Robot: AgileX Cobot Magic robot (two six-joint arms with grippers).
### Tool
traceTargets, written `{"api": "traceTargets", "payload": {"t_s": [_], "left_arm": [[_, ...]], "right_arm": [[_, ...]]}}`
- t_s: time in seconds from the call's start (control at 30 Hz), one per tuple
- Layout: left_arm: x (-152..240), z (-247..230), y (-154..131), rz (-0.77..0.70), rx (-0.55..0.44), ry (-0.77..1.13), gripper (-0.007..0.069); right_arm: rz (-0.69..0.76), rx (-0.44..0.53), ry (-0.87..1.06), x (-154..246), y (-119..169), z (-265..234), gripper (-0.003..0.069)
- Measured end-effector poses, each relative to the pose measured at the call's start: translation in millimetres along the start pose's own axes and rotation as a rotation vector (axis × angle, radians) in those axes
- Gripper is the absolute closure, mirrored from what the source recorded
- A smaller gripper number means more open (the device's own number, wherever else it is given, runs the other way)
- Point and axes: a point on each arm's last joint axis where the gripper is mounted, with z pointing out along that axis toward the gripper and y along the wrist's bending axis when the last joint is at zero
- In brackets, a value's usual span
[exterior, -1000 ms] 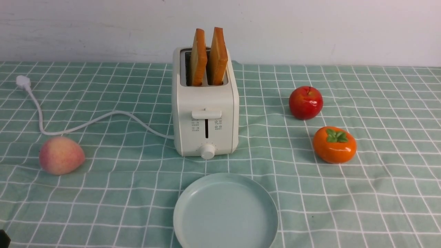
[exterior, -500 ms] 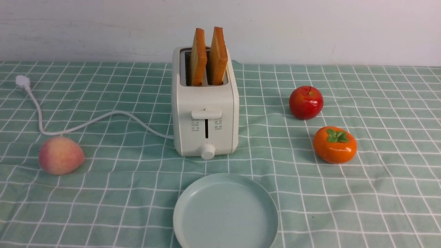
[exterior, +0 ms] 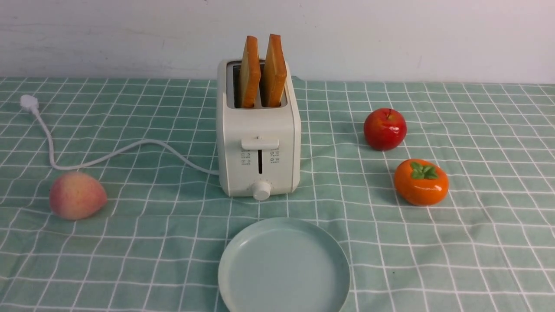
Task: Take toasted bread from bread machine on blue coffee table place on plate.
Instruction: 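Grasp the toast slice in the toaster and pull it up out of the slot with the right gripper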
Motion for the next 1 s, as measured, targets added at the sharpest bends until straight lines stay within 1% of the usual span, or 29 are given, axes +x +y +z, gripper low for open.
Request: {"api": "traceTargets", "payload": {"t_s": [0.1, 0.13, 0.17, 0.23, 0.27, 0.33, 0.37, 0.4, 0.43, 0.47, 0.53, 0.57, 0.6, 0.63, 0.67, 0.73, 0.77, 0.8, 0.83, 0.87, 0.93, 1.0], "left_arm": [[17.0, 25.8, 11.9, 0.027, -0.14, 0.192, 0.0389], [20.2, 30.1, 13.7, 0.023, -0.159, 0.221, 0.0389], [26.2, 38.0, 16.7, 0.011, -0.19, 0.274, 0.0389], [36.3, 47.4, 17.0, -0.023, -0.207, 0.355, 0.0389], [38.1, 48.8, 16.3, -0.029, -0.205, 0.368, 0.0389], [49.2, 54.8, 10.3, -0.066, -0.184, 0.451, 0.0389], [50.4, 55.3, 9.4, -0.075, -0.18, 0.46, 0.0389], [57.9, 59.0, 4.7, -0.089, -0.162, 0.512, 0.0389], [61.3, 60.4, 2.8, -0.097, -0.156, 0.536, 0.0389], [69.6, 63.9, -0.8, -0.111, -0.15, 0.596, 0.0389], [83.1, 69.3, -4.0, -0.122, -0.163, 0.694, 0.0389], [87.8, 71.2, -4.4, -0.122, -0.172, 0.728, 0.0389], [89.0, 71.6, -4.5, -0.123, -0.175, 0.737, 0.0389], [98.0, 74.7, -3.3, -0.116, -0.208, 0.806, 0.0389], [102.2, 75.9, -2.1, -0.106, -0.226, 0.841, 0.0389], [108.0, 77.1, 0.1, -0.091, -0.255, 0.894, 0.0389], [110.4, 77.2, 1.3, -0.087, -0.271, 0.918, 0.0389], [111.2, 77.1, 1.7, -0.084, -0.275, 0.927, 0.0389], [112.4, 76.4, 2.5, -0.08, -0.287, 0.944, 0.0389], [113.2, 75.8, 3.0, -0.078, -0.294, 0.955, 0.0389], [113.4, 75.3, 3.2, -0.075, -0.296, 0.961, 0.0389], [113.6, 75.0, 3.4, -0.074, -0.298, 0.966, 0.0389]], "right_arm": [[0.071, 0.05, 0.227, 34.0, -5.2, 41.1, 0.0419], [0.093, 0.058, 0.289, 45.1, -4.8, 53.3, 0.0419], [0.142, 0.065, 0.417, 65.9, -4.1, 66.4, 0.0419], [0.164, 0.05, 0.566, 94.0, 1.1, 85.0, 0.0419], [0.172, 0.046, 0.584, 97.4, 2.1, 86.9, 0.0419], [0.159, -0.009, 0.731, 133.1, 13.1, 110.8, 0.0419], [0.147, -0.013, 0.741, 136.4, 13.6, 112.8, 0.0419], [0.146, -0.067, 0.812, 155.1, 23.9, 124.9, 0.0419], [0.141, -0.087, 0.825, 158.7, 27.8, 128.5, 0.0419], [0.103, -0.176, 0.878, 175.1, 43.6, 140.4, 0.0419], [0.041, -0.317, 0.902, 188.0, 71.4, 154.8, 0.0417], [0.032, -0.372, 0.899, 190.6, 83.2, 159.3, 0.0413], [0.026, -0.391, 0.898, 191.7, 88.3, 161.5, 0.0411], [-0.007, -0.491, 0.874, 194.4, 110.4, 169.8, 0.0398], [-0.017, -0.539, 0.858, 195.4, 122.9, 174.9, 0.0385], [-0.01, -0.605, 0.827, 197.1, 145.2, 185.5, 0.0349], [0.002, -0.626, 0.81, 198.2, 154.8, 191.4, 0.033], [0.004, -0.627, 0.808, 198.0, 155.0, 191.5, 0.0326], [0.014, -0.652, 0.781, 198.1, 167.7, 199.8, 0.0289], [0.016, -0.661, 0.765, 200.9, 174.7, 205.7, 0.0264], [0.025, -0.659, 0.74, 210.1, 182.5, 219.9, 0.0214], [0.029, -0.645, 0.713, 217.4, 185.4, 232.1, 0.0189]]}}
